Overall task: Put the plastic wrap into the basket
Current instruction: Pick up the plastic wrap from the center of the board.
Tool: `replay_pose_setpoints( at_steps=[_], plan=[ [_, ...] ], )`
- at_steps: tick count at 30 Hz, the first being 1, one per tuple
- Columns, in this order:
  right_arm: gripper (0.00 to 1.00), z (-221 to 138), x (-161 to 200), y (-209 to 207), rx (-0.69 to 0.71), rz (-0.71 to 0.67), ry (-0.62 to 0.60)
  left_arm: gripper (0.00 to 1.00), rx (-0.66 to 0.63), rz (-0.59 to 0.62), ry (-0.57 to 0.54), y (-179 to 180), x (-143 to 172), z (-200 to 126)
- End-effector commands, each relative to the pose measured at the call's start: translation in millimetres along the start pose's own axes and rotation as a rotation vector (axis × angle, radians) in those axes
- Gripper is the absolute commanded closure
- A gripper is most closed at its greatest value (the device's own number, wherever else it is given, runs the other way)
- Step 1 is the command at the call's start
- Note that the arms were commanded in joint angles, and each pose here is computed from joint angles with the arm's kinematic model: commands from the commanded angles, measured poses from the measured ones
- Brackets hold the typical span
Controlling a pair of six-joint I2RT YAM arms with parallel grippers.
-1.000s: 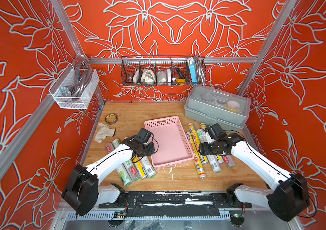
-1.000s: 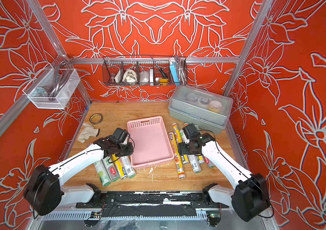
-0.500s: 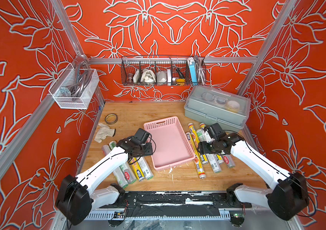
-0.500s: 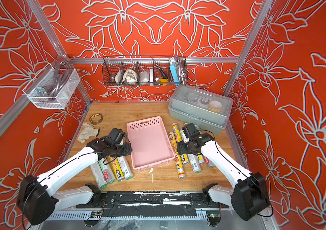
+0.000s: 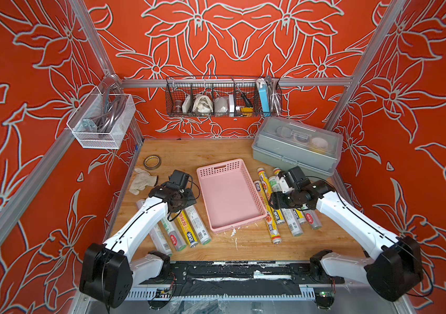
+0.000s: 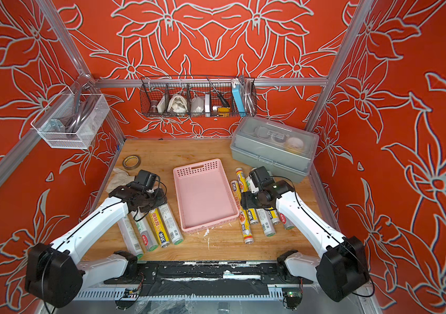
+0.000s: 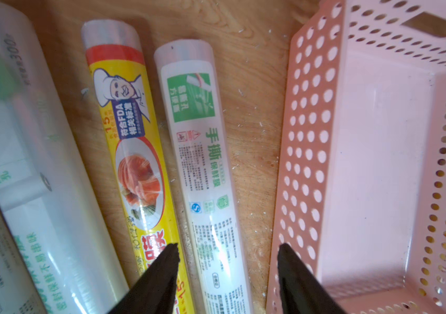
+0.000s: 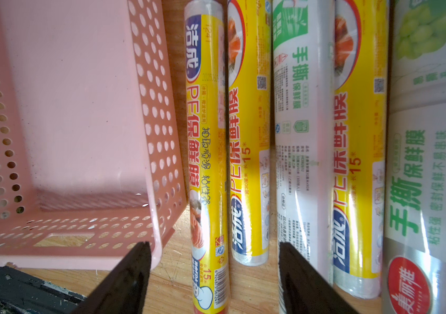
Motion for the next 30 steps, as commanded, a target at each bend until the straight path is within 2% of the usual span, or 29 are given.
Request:
replay_pose_setpoints(
  at_steps=[1, 13, 30],
  plan=[
    [0.26, -11.6, -3.7, 5.8, -0.023, -0.017, -0.023, 0.42, -0.011, -0.026, 0.043, 2.5, 6.0, 10.9],
    [0.26, -13.0, -2.6, 4.6, -0.018, -0.013, -0.020, 0.42, -0.048, -0.032, 0.159, 10.4, 30.0, 47.2],
    [0.25, -12.3, -2.2, 5.6, -0.022, -0.009, -0.016, 0.40, -0.032, -0.035, 0.217, 6.0, 39.0, 67.4]
  ],
)
Point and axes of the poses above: each gripper's point midway between its finger pads, its own z axis out along the fingers, its own y axis along the line the jaws close on, x = y × z, the point moved 2 cm from there along -z, back along the fingers, and after that the axes turned 5 degrees about z, right-handed, at the moved point
